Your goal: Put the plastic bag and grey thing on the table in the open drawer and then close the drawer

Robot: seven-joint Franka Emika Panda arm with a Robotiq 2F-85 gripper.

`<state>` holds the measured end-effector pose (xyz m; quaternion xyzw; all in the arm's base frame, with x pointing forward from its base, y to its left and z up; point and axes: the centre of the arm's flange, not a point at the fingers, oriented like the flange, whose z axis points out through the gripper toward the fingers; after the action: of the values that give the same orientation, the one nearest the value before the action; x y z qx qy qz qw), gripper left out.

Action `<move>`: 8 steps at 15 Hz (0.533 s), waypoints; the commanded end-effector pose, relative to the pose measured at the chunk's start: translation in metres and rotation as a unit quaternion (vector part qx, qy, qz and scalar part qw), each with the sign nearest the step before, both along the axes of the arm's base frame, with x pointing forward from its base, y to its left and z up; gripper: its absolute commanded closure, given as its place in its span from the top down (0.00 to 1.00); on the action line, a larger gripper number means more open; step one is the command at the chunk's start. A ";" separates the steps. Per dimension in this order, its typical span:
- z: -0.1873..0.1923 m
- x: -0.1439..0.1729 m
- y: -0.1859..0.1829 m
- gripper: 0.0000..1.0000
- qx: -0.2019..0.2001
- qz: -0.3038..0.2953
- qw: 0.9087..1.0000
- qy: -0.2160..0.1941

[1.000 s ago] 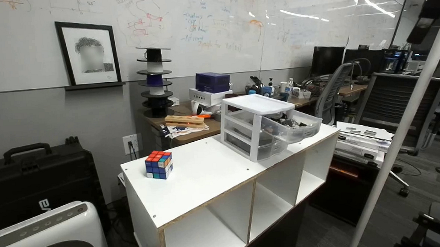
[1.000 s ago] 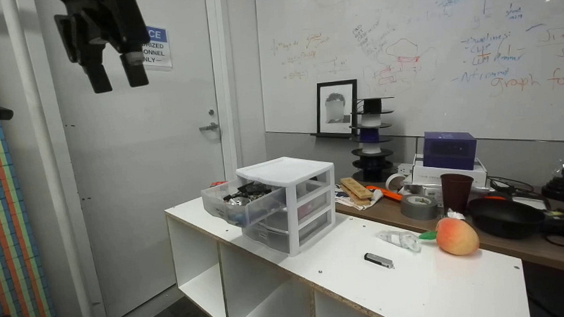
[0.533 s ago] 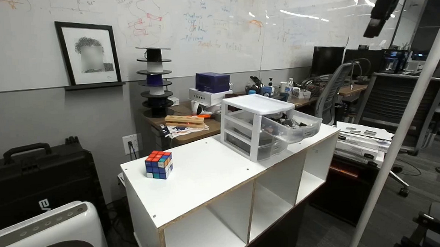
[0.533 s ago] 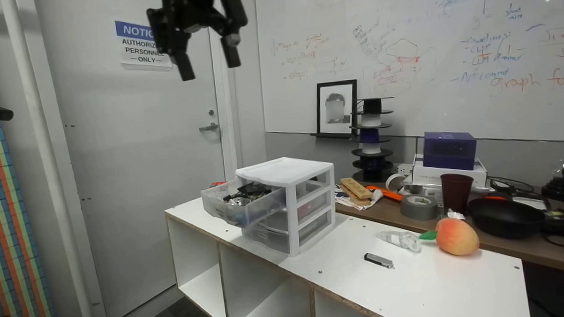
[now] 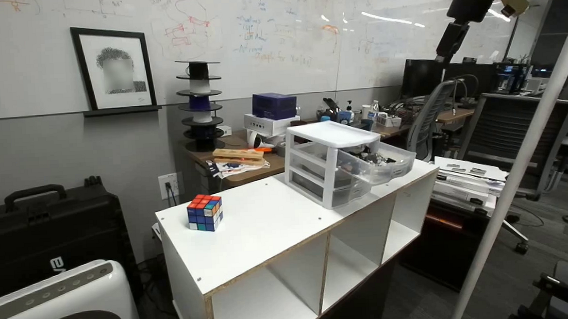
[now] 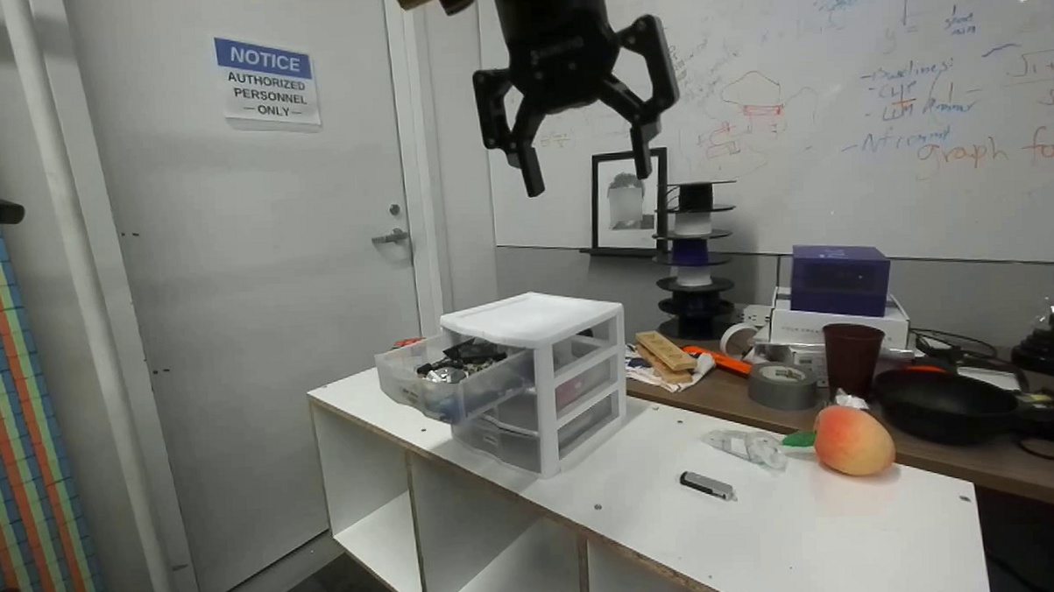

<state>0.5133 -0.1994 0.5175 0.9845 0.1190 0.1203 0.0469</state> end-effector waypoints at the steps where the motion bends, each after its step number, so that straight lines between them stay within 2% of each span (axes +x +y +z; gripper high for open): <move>1: -0.007 0.037 -0.027 1.00 0.023 0.044 0.999 0.015; 3: -0.008 0.042 -0.031 1.00 0.025 0.063 0.997 0.028; 5: 0.009 0.041 -0.029 1.00 0.023 0.085 0.995 0.047; 7: 0.032 0.038 -0.020 1.00 0.019 0.069 0.996 0.044; 8: -0.001 0.032 -0.023 1.00 0.022 0.067 0.997 0.044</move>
<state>0.5451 -0.2219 0.5172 0.9794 0.1841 0.0820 0.0121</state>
